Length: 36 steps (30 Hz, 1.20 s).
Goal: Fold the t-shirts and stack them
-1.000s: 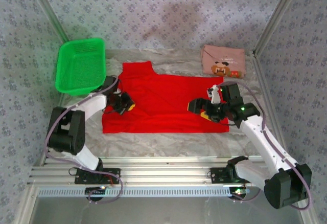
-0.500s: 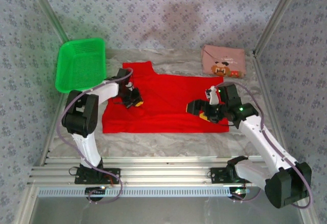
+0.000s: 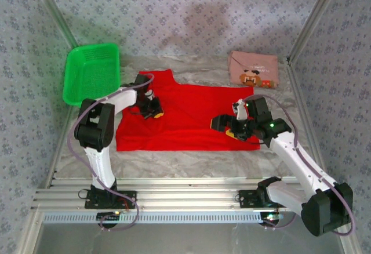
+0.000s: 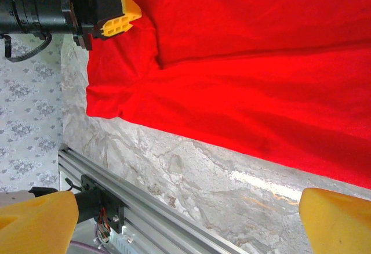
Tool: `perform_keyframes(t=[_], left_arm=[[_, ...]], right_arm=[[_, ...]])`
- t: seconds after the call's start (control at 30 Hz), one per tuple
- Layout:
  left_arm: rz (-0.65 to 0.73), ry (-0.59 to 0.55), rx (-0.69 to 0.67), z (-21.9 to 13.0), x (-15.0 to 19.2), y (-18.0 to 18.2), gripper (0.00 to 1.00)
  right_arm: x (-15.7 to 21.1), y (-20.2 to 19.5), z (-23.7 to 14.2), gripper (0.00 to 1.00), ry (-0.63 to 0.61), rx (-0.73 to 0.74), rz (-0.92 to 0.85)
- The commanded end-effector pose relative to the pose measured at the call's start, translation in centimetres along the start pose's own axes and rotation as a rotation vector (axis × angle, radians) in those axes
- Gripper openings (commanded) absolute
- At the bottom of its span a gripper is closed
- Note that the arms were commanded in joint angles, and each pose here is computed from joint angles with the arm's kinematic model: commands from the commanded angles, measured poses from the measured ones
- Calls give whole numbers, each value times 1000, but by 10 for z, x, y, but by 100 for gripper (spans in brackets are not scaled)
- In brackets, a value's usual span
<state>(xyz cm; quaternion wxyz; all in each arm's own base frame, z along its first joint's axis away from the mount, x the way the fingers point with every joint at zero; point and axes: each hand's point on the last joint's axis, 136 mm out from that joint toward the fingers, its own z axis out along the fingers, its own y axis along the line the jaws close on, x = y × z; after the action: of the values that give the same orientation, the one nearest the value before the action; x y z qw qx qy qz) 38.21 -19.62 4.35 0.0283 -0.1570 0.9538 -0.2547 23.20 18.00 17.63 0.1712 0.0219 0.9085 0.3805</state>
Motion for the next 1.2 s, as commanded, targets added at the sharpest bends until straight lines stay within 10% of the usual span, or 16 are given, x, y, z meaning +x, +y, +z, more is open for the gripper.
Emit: perform_keyframes(t=[0.0,0.17,0.3,0.5,0.77,1.17], left_arm=[[47,32,19,4,1,-10,11],[96,-19,96,-7,-7,-35,19],[114,-35,121,-21,-12,-50,54],[125,-236,191,-107,-22,-76,79],[92,-461,197,-221,-12,-44,92],[-24,-418,167,-220,0,37,95]], right_arm=[[1,1,1,100,-7,0,4],[-1,0,1,100,-15,9,3],[-5,0,2,100,-23,13,2],[-13,-3,-11,100,-31,85,-15],[-52,-50,-45,100,-130,230,119],[-101,-111,-39,100,-94,288,225]])
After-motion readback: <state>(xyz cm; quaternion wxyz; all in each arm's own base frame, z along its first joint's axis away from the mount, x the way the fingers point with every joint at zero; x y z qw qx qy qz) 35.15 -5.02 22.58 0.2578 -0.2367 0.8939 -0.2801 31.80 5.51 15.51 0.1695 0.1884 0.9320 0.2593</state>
